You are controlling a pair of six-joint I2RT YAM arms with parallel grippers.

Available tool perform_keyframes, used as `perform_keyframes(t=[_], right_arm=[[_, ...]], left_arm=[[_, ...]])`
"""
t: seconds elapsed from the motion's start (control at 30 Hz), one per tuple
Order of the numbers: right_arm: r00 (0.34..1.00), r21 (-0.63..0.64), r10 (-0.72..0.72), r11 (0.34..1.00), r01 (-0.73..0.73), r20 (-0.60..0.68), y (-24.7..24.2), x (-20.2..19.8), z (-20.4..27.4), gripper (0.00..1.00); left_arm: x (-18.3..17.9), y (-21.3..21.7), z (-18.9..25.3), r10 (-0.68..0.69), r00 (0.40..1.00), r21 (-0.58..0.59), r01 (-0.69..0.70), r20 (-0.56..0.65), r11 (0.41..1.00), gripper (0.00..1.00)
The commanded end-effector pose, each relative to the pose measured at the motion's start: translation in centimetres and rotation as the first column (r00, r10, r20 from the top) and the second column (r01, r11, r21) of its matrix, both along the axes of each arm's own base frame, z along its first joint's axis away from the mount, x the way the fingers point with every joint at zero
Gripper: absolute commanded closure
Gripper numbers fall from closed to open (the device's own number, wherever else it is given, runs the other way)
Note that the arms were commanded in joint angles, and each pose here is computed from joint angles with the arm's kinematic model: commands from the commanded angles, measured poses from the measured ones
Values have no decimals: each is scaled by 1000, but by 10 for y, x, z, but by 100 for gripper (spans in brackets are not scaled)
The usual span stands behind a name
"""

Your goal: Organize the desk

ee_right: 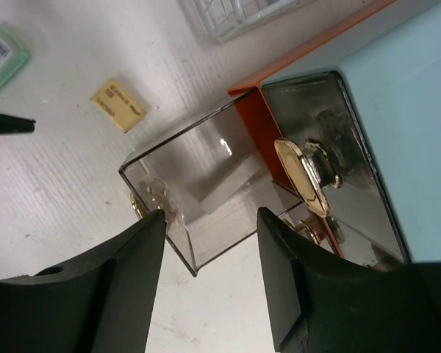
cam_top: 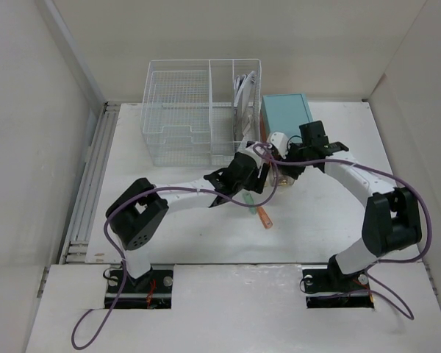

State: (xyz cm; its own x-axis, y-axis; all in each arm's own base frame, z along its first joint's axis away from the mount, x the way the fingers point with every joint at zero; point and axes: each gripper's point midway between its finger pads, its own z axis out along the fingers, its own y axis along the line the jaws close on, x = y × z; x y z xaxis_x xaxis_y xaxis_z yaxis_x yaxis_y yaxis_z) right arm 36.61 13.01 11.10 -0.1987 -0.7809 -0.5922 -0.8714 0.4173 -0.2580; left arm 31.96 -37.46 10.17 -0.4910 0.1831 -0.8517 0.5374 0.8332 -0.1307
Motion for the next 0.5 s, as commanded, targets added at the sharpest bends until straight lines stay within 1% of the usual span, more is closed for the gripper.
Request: perform_keyframes(t=[0.0, 0.07, 0.17, 0.23, 0.3, 0.37, 0.4, 0.43, 0.47], right_arm=[[997, 134, 17, 991, -28, 78, 14, 10, 45, 42], [997, 178, -8, 984, -6, 80, 11, 8, 56, 45], [997, 249, -33, 968, 13, 77, 2, 8, 74, 49], [997, 283, -34, 959, 13, 72, -4, 5, 82, 50], [996, 304, -35, 953, 8, 82, -8, 1, 92, 51], [996, 334, -32, 943, 2, 84, -11, -3, 99, 51], [997, 344, -20, 939, -6, 73, -9, -6, 98, 51], [996, 366, -14, 930, -18, 86, -10, -8, 105, 51], [996, 375, -20, 927, -15, 88, -14, -10, 109, 51]], left_arm=[[-13, -22, 8, -156, 987, -71, 158, 34, 985, 37], [-16, -29, 13, -188, 981, -100, 192, 41, 976, 38], [-17, -25, 5, -209, 977, -116, 211, 29, 971, 39], [-21, -28, 1, -237, 971, -130, 239, 25, 962, 41], [-17, -23, -6, -236, 972, -131, 235, 11, 963, 41], [-17, -22, -18, -240, 971, -110, 238, -3, 965, 42], [-11, -22, -13, -231, 973, -116, 230, 6, 966, 44], [-12, -22, -20, -243, 970, -104, 242, -2, 965, 44], [-7, -22, -15, -235, 972, -111, 234, 8, 966, 44]])
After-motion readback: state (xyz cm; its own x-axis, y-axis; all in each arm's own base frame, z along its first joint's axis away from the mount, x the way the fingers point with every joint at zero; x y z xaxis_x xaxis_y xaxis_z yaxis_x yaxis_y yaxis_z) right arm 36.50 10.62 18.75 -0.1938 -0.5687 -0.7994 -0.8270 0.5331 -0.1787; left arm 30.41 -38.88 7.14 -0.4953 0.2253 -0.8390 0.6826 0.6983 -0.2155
